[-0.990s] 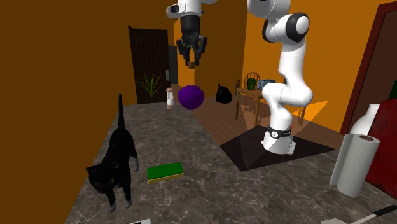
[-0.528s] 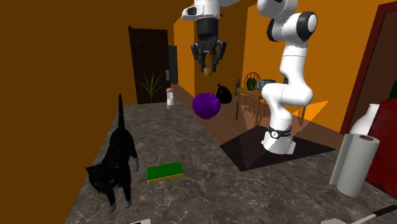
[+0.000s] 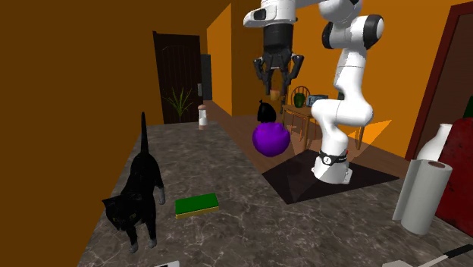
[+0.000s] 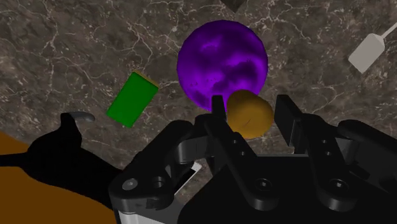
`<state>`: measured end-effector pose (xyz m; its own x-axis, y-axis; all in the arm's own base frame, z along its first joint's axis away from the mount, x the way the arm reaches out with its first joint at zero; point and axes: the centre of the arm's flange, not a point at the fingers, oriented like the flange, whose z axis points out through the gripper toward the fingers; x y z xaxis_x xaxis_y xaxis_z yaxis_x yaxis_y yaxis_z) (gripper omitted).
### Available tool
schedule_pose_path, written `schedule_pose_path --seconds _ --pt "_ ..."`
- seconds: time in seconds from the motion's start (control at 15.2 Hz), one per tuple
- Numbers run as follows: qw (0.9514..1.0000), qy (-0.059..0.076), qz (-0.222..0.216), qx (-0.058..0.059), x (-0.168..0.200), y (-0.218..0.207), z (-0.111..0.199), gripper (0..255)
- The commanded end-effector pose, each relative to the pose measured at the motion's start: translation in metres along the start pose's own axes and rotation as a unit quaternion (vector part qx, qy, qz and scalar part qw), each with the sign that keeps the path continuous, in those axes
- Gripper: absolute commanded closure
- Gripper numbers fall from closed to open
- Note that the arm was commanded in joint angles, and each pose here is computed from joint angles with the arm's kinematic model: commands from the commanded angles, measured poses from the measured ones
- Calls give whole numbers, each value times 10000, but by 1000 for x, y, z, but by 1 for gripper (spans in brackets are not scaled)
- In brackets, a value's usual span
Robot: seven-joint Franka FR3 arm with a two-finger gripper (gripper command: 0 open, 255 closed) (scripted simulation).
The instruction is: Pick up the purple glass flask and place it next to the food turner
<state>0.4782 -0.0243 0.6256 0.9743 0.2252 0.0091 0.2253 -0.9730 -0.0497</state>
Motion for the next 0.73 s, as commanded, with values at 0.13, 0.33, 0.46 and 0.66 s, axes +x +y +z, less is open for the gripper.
schedule_pose_path --seconds 0.13,0.33,0.46,0.66 --pt "10000 5 8 -1 10 -51 13 255" --pt "10000 5 8 -1 16 -89 23 255" --pt "10000 5 8 -1 21 -114 29 255" --pt "10000 5 8 -1 27 -152 39 255"
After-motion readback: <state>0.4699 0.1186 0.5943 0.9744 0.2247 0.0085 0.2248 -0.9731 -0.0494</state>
